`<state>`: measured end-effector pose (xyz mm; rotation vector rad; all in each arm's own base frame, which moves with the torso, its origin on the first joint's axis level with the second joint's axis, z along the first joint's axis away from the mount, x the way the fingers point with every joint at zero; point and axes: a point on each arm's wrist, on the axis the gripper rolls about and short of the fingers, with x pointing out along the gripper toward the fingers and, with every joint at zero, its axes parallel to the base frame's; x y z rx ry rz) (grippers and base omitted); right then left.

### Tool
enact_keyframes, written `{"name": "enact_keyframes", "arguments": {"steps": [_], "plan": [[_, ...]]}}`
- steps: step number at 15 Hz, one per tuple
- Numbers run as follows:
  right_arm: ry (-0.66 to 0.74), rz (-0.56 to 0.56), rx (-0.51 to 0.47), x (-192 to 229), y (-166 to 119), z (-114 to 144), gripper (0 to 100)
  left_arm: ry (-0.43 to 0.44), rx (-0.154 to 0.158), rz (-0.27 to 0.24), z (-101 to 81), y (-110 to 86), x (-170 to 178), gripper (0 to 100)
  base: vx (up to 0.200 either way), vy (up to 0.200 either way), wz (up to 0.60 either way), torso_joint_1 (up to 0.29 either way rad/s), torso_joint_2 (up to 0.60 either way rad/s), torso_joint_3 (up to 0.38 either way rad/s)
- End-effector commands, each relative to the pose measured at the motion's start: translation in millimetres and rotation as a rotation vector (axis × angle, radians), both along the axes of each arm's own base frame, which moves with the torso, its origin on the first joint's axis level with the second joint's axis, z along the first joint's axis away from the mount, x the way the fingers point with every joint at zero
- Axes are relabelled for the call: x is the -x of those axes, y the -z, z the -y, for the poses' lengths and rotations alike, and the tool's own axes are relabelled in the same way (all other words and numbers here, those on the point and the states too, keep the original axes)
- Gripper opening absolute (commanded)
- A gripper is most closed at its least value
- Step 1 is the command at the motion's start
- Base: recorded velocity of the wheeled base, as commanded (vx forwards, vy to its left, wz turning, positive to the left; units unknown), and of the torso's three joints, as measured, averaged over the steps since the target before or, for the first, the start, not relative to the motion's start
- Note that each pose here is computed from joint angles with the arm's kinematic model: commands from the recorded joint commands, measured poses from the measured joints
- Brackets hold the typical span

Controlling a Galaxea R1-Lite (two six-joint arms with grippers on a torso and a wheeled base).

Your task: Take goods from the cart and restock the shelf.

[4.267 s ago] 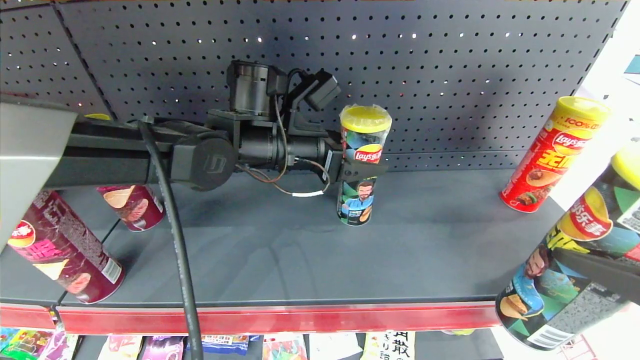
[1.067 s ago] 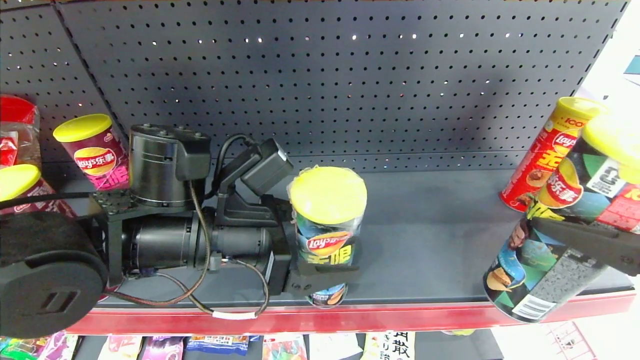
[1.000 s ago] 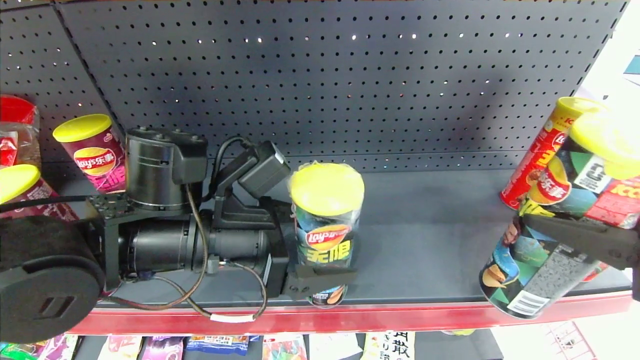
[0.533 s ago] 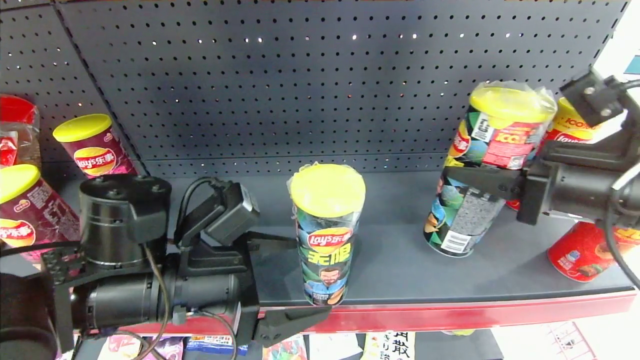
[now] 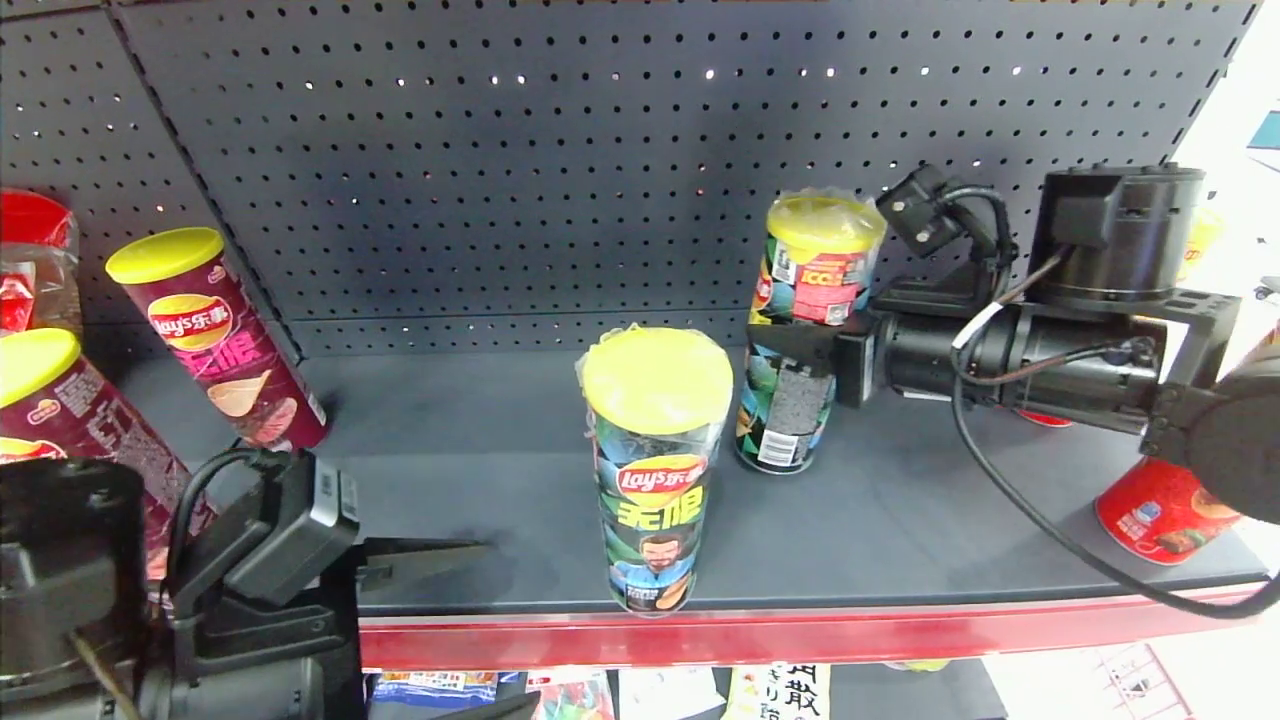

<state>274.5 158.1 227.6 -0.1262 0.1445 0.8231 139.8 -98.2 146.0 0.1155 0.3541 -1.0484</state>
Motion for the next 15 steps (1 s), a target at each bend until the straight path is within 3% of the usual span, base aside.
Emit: {"name": "enact_keyframes", "arguments": {"steps": [1,5,15], "plan": [[-0.038,-0.016,0.009,-14,9,-22,0,-0.055,0.012,0.051,-15.1,-5.9,19,100,0.000,0.000,0.00,0.000,0.00,0.000],[-0.071,0.018,-0.011,-24,2,-42,0,-0.156,-0.016,0.068,-21.9,-9.2,22,100,0.000,0.000,0.00,0.000,0.00,0.000],[-0.092,-0.011,0.003,-27,14,-59,0,-0.162,-0.011,0.079,-22.3,-11.5,22,100,0.000,0.000,0.00,0.000,0.00,0.000]]}}
